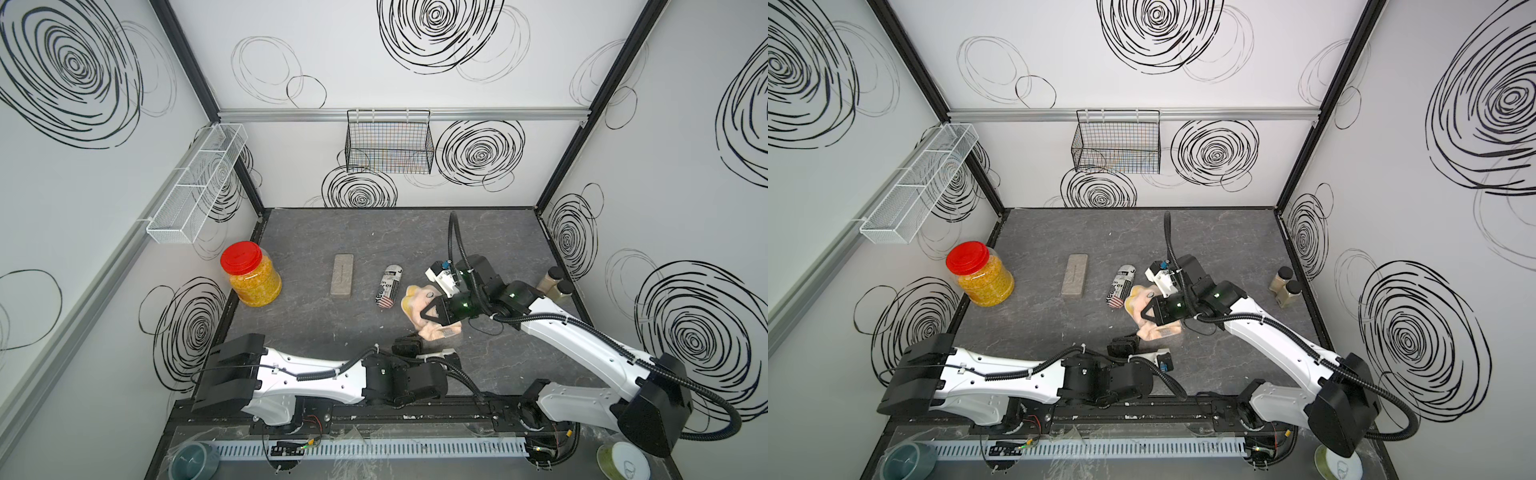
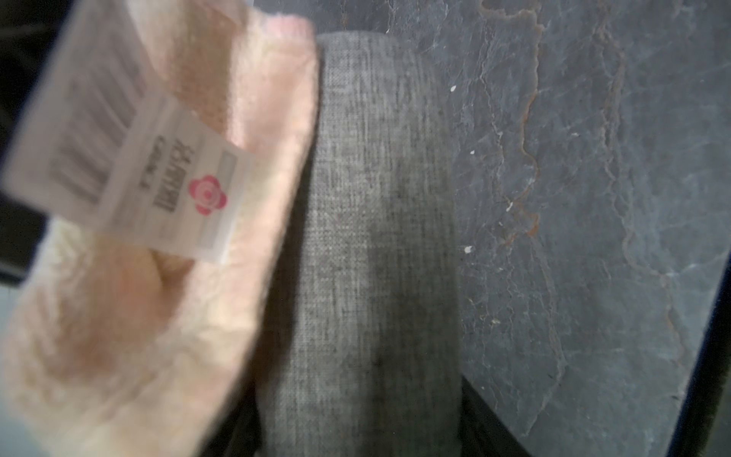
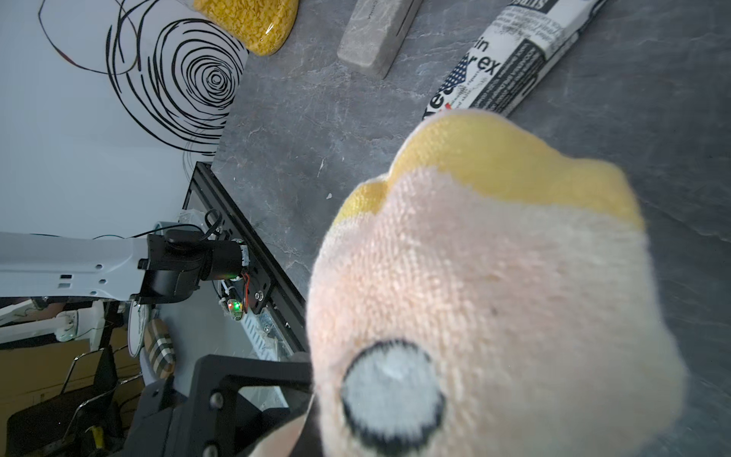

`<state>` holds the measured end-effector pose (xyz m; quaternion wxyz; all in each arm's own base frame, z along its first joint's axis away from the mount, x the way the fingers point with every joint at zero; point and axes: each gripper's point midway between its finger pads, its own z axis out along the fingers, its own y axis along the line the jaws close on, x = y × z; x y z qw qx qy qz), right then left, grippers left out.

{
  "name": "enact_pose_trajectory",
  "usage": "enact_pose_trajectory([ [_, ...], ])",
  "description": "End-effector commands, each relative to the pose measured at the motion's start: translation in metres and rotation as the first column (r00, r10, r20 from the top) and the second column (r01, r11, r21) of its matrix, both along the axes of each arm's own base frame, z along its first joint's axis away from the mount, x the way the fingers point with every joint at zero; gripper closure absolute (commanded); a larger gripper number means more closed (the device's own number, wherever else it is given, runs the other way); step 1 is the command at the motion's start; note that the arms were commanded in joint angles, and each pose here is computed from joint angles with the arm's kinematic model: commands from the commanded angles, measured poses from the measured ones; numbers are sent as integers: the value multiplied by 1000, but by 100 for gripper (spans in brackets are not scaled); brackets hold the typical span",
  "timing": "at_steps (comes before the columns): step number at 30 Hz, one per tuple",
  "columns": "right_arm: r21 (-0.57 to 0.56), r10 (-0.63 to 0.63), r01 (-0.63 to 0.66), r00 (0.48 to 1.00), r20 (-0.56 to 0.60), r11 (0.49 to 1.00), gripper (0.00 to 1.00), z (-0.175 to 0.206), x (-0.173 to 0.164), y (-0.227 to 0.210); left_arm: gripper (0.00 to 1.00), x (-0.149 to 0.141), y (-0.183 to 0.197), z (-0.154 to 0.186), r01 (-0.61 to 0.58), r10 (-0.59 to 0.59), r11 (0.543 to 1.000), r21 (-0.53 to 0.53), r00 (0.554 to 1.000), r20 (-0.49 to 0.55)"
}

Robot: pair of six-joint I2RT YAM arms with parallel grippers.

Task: Wipe the eyeglass case
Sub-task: Wipe the dirt from the eyeglass case, then place the eyeglass case at the center of the board.

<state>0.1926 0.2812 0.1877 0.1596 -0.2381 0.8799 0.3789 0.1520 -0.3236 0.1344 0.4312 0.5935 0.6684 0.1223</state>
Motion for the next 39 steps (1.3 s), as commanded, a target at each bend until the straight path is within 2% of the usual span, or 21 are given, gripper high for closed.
enact_pose_trajectory([
  [1, -7, -8, 8, 1000, -6, 1000, 100, 7, -2, -3, 44, 6, -5, 8, -29, 30, 999, -44, 999, 20],
  [6, -110, -109, 107, 994, -15, 988, 100, -15, -5, -43, 44, 6, -6, 8, -35, 36, 998, -54, 999, 14],
  [11, -183, -262, 263, 965, 29, 947, 100, -21, 2, -93, 44, 14, -5, 12, -71, 67, 992, -108, 997, -34],
  [13, -188, -333, 341, 940, 71, 921, 100, -19, 9, -110, 43, 18, -4, 13, -94, 81, 985, -147, 993, -90],
  [18, -171, -518, 556, 826, 224, 813, 100, -13, 22, -155, 43, 25, -2, 16, -216, 167, 950, -226, 962, -218],
  [22, -137, -596, 646, 752, 280, 751, 100, -7, 27, -180, 44, 33, 5, 19, -360, 267, 876, -322, 917, -297],
  [27, -64, -610, 656, 730, 308, 752, 100, -2, 33, -179, 45, 56, 3, 20, -546, 329, 714, -438, 814, -479],
  [32, -30, -595, 634, 741, 311, 773, 100, 0, 33, -174, 45, 99, 1, 14, -684, 461, 608, -404, 718, -521],
  [39, 17, -586, 614, 745, 319, 789, 100, 10, 28, -171, 45, 142, -11, -20, -779, 520, 520, -351, 614, -593],
])
